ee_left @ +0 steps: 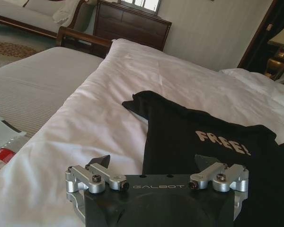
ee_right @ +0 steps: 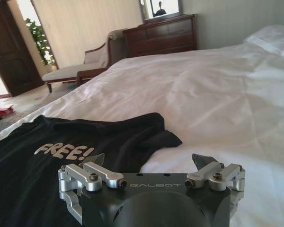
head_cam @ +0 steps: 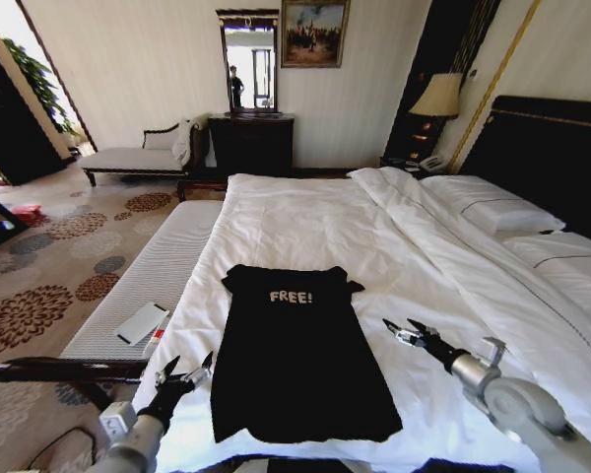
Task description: Fold the clothes on the bed.
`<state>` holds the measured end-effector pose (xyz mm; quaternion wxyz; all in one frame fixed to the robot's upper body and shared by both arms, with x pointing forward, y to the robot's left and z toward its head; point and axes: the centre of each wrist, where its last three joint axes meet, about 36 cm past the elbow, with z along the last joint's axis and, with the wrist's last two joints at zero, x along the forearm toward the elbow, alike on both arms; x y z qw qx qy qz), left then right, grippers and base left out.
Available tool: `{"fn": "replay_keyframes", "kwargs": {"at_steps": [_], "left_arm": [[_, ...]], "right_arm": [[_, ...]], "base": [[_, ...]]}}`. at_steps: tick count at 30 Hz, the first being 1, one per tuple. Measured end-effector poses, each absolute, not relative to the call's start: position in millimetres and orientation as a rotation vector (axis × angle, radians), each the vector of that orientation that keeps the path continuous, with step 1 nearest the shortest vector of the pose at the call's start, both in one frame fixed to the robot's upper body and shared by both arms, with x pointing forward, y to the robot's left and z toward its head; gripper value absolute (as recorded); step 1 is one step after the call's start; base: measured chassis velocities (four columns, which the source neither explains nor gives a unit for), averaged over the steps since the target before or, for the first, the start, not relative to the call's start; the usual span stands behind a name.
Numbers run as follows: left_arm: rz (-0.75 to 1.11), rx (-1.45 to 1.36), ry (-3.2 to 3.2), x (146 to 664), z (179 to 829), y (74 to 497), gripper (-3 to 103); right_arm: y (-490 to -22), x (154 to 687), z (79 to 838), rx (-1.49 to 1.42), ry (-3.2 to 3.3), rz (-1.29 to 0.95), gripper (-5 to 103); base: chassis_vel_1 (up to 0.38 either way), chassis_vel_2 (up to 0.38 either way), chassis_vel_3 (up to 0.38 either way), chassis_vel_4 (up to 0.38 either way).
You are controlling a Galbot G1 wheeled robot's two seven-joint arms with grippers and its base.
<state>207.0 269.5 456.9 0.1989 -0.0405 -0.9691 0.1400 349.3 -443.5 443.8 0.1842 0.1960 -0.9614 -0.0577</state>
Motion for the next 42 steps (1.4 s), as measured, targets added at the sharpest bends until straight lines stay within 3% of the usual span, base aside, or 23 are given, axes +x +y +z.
{"fn": "replay_keyframes", "kwargs": {"at_steps": [11,24,34,42], "left_arm": [[0.264,-0.207,-2.735,207.9,443.0,263.4,100],[0.2,-0.237,-2.778,210.0,442.8,269.3,100],[0.216,-0.24,-2.772,206.9,442.5,268.9,100],[0.272,-0.257,-2.742,205.4,441.0,264.7,100]], "right_arm": [[-456.4,422.4,421.3,0.67,-2.695,-0.073,100],[-439.2,507.5,384.4,0.682,-2.627,-0.213,100],[-472.0,533.9,368.1,0.621,-2.599,-0.152,100],[-469.6,535.6,367.7,0.653,-2.61,-0.167,100]], "base": [[0.0,0.0,0.0,0.0],[0.0,0.0,0.0,0.0],[0.0,0.0,0.0,0.0],[0.0,0.0,0.0,0.0]]}}
